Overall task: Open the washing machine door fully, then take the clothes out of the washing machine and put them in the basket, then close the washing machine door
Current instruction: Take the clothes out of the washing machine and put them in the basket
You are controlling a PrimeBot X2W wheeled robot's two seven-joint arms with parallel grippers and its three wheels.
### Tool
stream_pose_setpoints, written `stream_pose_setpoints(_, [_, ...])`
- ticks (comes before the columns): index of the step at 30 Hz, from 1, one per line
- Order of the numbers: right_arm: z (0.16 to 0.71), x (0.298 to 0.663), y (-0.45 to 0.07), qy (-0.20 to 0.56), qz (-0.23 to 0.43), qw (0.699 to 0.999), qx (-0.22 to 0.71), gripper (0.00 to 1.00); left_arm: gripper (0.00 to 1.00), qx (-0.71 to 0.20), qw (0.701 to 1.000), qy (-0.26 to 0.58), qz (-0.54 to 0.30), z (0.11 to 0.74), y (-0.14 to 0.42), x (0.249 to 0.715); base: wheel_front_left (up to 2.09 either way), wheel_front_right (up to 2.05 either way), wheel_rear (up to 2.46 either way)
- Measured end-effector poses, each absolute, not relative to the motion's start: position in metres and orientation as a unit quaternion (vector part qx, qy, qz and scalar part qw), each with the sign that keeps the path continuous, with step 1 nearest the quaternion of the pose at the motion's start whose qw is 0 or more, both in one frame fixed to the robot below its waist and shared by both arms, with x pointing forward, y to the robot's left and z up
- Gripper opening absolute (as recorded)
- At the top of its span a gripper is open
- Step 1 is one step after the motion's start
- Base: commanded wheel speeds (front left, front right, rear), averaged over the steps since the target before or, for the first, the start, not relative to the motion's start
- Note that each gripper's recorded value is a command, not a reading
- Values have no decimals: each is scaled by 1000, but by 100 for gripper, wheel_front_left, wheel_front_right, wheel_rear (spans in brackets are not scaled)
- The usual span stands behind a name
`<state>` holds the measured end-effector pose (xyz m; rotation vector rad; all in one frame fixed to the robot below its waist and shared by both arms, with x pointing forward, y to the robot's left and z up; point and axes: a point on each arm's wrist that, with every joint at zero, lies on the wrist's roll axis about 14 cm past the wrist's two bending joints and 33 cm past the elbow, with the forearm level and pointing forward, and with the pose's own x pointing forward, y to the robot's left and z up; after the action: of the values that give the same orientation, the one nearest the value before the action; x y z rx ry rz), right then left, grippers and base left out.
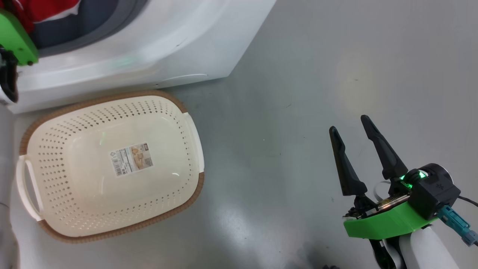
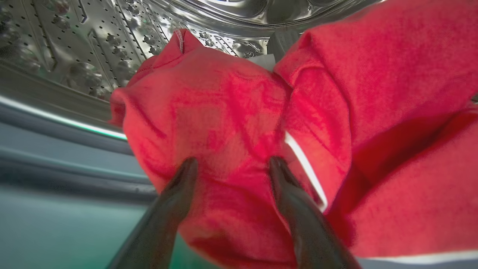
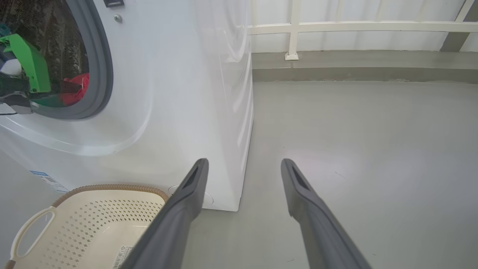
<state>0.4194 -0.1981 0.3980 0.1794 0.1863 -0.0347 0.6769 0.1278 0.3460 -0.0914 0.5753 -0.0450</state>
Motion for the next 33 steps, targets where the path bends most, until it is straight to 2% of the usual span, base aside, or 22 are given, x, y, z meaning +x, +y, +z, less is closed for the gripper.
stream_pose_setpoints(8, [398,419,-199,93,-20,991,96,100,100,-19,956,291,-29,340,127,680,0,0,0])
stream_pose_setpoints(9, [399,421,-199,91,-20,991,96,100,86,-18,956,292,-29,339,126,680,0,0,0])
stream_pose_setpoints(12, [399,423,-199,89,-20,991,97,100,11,-16,956,292,-29,339,126,680,0,0,0])
stream_pose_setpoints(13, [399,423,-199,90,-19,991,97,100,0,-16,956,293,-30,339,126,680,0,0,0])
stream_pose_setpoints(33, [393,428,-191,94,-8,990,104,100,0,-30,967,249,-41,349,125,681,0,0,0])
